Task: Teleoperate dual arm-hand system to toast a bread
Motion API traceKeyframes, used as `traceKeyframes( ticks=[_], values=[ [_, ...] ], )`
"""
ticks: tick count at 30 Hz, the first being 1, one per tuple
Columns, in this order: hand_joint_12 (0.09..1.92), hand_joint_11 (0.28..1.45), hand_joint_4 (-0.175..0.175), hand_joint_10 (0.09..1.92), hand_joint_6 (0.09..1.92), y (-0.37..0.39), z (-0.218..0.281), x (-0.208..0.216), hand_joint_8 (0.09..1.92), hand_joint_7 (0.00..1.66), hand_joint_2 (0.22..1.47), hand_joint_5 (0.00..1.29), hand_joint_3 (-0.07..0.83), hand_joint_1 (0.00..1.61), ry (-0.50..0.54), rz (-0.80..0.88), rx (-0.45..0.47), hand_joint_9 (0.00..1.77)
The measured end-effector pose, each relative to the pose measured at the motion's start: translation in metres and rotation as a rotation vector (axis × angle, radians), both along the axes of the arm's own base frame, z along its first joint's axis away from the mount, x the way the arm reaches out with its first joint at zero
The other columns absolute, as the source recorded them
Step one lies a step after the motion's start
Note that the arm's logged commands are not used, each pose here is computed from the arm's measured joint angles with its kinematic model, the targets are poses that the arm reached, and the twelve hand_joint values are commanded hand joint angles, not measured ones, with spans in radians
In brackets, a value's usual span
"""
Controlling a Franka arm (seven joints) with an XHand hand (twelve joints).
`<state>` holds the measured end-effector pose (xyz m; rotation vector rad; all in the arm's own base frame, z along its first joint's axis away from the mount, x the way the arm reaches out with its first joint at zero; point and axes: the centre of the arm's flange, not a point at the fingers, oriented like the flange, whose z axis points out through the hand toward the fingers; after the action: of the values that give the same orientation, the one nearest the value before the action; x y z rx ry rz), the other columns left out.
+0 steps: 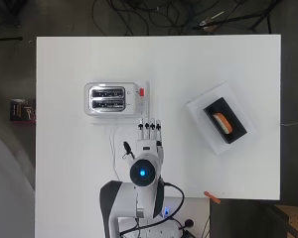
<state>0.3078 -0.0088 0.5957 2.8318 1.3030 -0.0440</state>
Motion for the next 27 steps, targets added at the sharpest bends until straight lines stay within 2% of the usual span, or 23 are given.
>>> traceKeyframes(
  ticks=[5,8,13,15,18,23,27],
  values=[
    [0.09,0.38,-0.019,0.09,0.09,-0.023,0.062,0.003,0.09,0.21,1.11,0.21,0.008,0.15,-0.066,-0.102,-0.137,0.28],
    [0.09,0.38,-0.024,0.09,0.09,-0.031,0.067,0.01,0.09,0.21,1.11,0.21,0.006,0.14,-0.045,-0.142,-0.186,0.28],
    [0.09,0.39,-0.065,0.09,0.09,-0.068,0.058,0.023,0.09,0.25,1.1,0.21,0.001,0.14,0.027,-0.18,-0.108,0.31],
    [0.09,0.39,-0.07,0.09,0.09,-0.099,0.059,0.025,0.09,0.25,1.09,0.22,-0.003,0.1,0.035,-0.228,-0.072,0.32],
    [0.09,0.46,-0.049,0.09,0.09,-0.152,0.04,0.031,0.09,0.33,1.07,0.23,-0.003,0.07,0.095,-0.338,-0.04,0.46],
    [0.09,0.48,0.035,0.09,0.09,-0.22,0.009,0.04,0.09,0.49,1.08,0.37,0.003,0.02,0.265,-0.432,0.033,0.59],
    [0.09,0.49,0.061,0.09,0.09,-0.236,-0.012,0.059,0.09,0.52,1.08,0.42,0.0,0.0,0.363,-0.444,0.05,0.63]
  ],
)
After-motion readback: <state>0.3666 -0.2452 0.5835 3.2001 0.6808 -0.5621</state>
